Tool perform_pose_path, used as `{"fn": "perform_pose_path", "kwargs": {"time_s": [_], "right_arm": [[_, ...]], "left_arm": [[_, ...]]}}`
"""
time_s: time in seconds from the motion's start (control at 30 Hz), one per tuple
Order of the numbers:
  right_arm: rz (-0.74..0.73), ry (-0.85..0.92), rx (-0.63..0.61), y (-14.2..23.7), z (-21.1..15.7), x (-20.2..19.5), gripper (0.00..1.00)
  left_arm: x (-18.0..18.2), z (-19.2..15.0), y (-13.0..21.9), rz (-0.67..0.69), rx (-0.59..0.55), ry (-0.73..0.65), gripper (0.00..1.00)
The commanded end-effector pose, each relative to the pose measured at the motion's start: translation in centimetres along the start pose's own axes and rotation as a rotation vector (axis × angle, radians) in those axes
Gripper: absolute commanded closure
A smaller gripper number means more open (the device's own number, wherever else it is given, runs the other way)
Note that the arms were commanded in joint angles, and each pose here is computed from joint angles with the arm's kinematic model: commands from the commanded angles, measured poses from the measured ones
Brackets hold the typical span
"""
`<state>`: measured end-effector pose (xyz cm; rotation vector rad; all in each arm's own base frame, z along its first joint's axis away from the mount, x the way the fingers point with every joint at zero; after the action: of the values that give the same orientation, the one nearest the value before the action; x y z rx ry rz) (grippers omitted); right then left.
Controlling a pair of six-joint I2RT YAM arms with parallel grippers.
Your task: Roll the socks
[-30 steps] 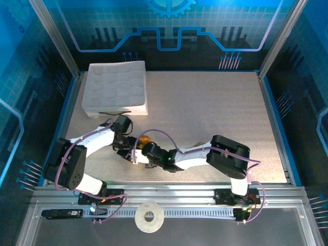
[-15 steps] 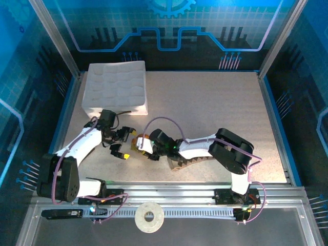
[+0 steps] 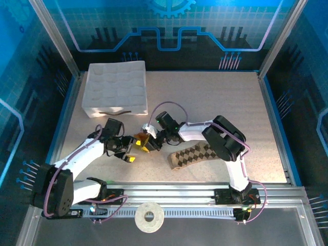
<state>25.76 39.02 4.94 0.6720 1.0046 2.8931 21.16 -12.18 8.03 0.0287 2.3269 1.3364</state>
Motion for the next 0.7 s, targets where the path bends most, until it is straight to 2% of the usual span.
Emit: {"fn": "perform_pose_path", "kwargs": {"time_s": [0.0, 0.2, 0.33, 0.4, 0.53, 0.67], "right_arm": [[0.039, -0.416, 0.331, -0.9, -11.2, -0.2, 1.0], [0.097, -0.548, 0.325, -0.9, -11.0, -0.6, 1.0], [0.101, -0.594, 0.352, -1.0, -10.5, -0.7, 1.0], [0.105, -0.596, 0.353, -0.9, -10.0, -0.7, 0.95], [0.067, -0.47, 0.278, 0.2, -7.5, -0.4, 0.82], [-0.11, -0.209, 0.148, 2.6, -4.1, 0.1, 0.65]], "left_arm": [[-0.6, 0.7, -1.4, -0.002, -0.028, 0.0, 0.32], [-0.5, 2.3, -3.3, 0.065, -0.074, -0.032, 0.32], [1.3, 3.3, -4.7, 0.195, -0.111, -0.058, 0.35], [2.8, 3.6, -5.3, 0.28, -0.127, -0.054, 0.38], [5.7, 4.2, -5.6, 0.394, -0.162, -0.033, 0.51], [7.2, 4.3, -5.1, 0.475, -0.168, -0.036, 0.56]]}}
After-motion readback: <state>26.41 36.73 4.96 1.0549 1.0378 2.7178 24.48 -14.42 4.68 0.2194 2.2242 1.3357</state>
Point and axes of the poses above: each hand's point on the last joint's axis, 136 mm out from that joint toward the fingers, its own y axis back along the fingers, its own x axis along the line the jaws close on, z = x × y, the point moved 3 cm from there along y, back along the fingers, and after that the axes turned 4 degrees about y, right-handed, at the moved point
